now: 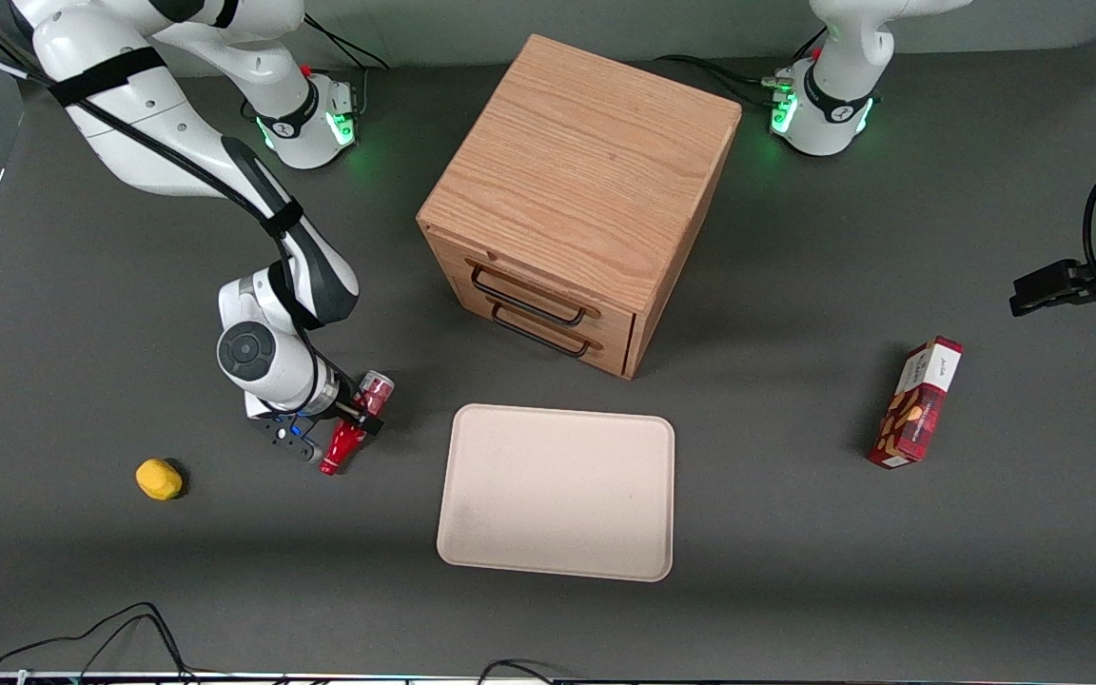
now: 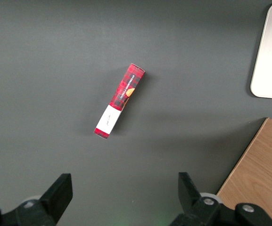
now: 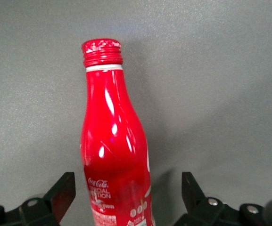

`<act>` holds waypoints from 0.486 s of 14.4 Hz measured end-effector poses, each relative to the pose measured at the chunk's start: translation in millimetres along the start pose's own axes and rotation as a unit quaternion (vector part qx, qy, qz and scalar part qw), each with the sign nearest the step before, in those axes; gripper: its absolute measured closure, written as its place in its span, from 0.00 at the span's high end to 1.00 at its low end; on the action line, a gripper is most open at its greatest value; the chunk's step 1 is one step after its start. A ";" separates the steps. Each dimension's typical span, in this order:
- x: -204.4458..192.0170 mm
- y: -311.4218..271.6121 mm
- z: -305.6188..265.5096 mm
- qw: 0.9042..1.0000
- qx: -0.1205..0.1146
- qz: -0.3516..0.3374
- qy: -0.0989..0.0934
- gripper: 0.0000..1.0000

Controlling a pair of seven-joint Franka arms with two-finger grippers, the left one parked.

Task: Place coke bottle on tray
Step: 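Close the right gripper around the bottle's body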

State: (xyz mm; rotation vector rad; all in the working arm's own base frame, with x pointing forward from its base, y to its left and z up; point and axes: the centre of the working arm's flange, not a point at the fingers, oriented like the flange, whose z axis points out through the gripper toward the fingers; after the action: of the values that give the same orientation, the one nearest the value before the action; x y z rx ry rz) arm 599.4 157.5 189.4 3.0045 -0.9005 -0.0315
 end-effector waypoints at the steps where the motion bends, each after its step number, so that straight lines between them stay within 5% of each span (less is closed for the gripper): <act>1: 0.2 0.2 0.2 1.000 0.000 0.000 0.000 0.98; 2: 0.2 0.3 0.5 1.000 0.000 0.000 0.000 0.97; 6: 0.3 0.2 0.9 1.000 -0.001 0.000 0.000 0.55; 7: 0.3 0.2 1.1 1.000 -0.001 0.001 0.000 0.55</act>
State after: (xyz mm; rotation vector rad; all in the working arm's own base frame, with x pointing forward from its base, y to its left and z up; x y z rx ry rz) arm 599.6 157.1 188.2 3.0018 -0.9017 -0.0318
